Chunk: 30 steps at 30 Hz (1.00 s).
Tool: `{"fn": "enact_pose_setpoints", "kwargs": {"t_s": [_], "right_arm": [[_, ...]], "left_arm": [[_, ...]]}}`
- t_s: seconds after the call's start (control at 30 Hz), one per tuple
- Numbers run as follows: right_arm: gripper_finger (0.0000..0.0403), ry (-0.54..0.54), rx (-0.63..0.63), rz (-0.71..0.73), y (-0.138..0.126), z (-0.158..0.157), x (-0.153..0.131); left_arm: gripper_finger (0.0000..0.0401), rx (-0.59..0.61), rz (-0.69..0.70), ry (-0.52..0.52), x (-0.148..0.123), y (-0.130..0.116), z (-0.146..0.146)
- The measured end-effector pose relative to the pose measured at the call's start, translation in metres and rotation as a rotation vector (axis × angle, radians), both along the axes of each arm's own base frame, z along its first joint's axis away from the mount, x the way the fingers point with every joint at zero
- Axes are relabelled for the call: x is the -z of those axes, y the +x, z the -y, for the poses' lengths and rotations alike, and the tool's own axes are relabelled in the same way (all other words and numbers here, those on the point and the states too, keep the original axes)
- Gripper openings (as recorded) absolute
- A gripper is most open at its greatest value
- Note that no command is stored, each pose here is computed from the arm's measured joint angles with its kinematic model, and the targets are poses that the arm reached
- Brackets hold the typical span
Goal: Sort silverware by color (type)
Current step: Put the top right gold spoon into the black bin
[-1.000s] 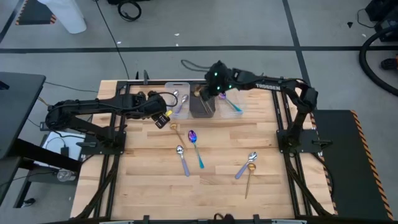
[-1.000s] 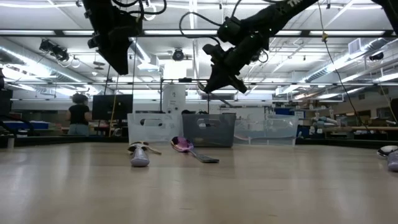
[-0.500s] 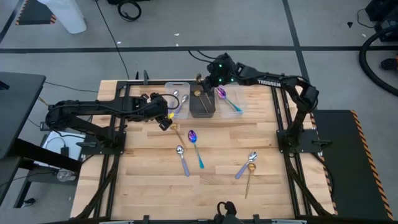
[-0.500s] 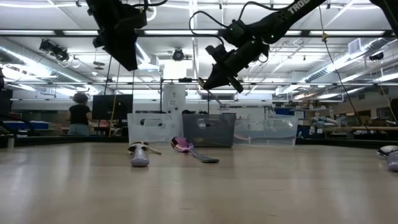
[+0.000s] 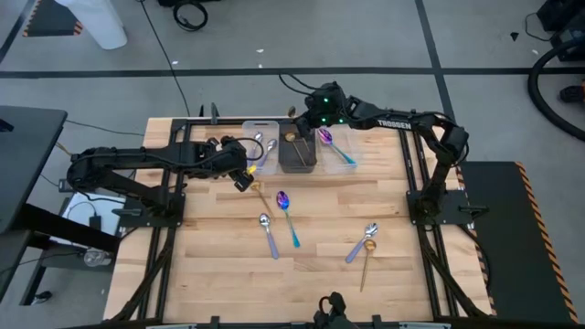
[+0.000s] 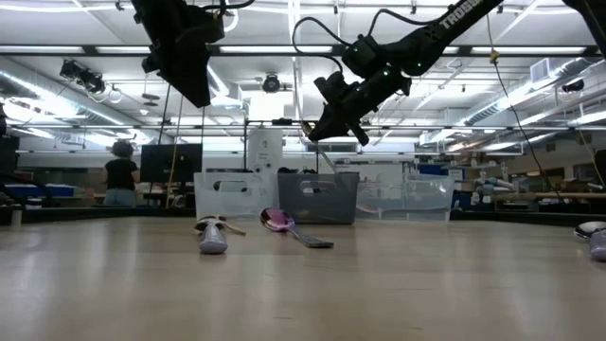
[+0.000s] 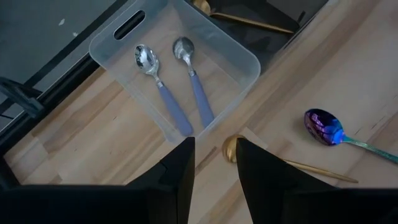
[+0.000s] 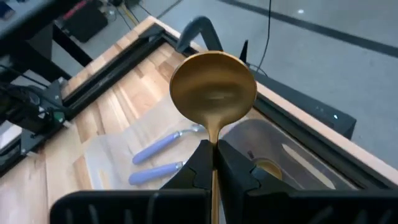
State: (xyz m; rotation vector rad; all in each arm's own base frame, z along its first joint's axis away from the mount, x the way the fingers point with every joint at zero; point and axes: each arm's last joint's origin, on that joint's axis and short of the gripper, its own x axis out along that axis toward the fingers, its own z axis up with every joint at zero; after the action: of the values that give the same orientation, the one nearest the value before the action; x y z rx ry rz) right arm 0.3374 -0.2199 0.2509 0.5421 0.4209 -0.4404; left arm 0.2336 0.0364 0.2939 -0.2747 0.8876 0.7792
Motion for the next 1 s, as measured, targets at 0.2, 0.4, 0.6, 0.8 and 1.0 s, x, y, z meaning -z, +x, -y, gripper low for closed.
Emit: {"fn": "enact_pose_setpoints", "kwargs": {"t_s": [0.2, 0.4, 0.6, 0.8, 1.0], "right_arm": [[0.0016, -0.037, -0.016, 0.011, -0.001, -0.002, 0.010], [0.0016, -0.109, -0.058, 0.070, 0.002, -0.008, 0.015], [0.0016, -0.108, -0.081, 0.033, -0.001, -0.015, 0.030], [0.0016, -0.013, -0.078, 0.002, -0.008, -0.021, 0.048], [0.0016, 0.038, -0.061, -0.020, -0.013, -0.025, 0.060]], "left_arm": [[0.0125, 0.000, 0.000, 0.000, 0.000, 0.000, 0.000], [0.0125, 0.000, 0.000, 0.000, 0.000, 0.000, 0.000], [0.0125, 0.000, 0.000, 0.000, 0.000, 0.000, 0.000], [0.0125, -0.001, 0.000, 0.000, 0.000, 0.000, 0.000], [0.0125, -0.001, 0.000, 0.000, 0.000, 0.000, 0.000]]}}
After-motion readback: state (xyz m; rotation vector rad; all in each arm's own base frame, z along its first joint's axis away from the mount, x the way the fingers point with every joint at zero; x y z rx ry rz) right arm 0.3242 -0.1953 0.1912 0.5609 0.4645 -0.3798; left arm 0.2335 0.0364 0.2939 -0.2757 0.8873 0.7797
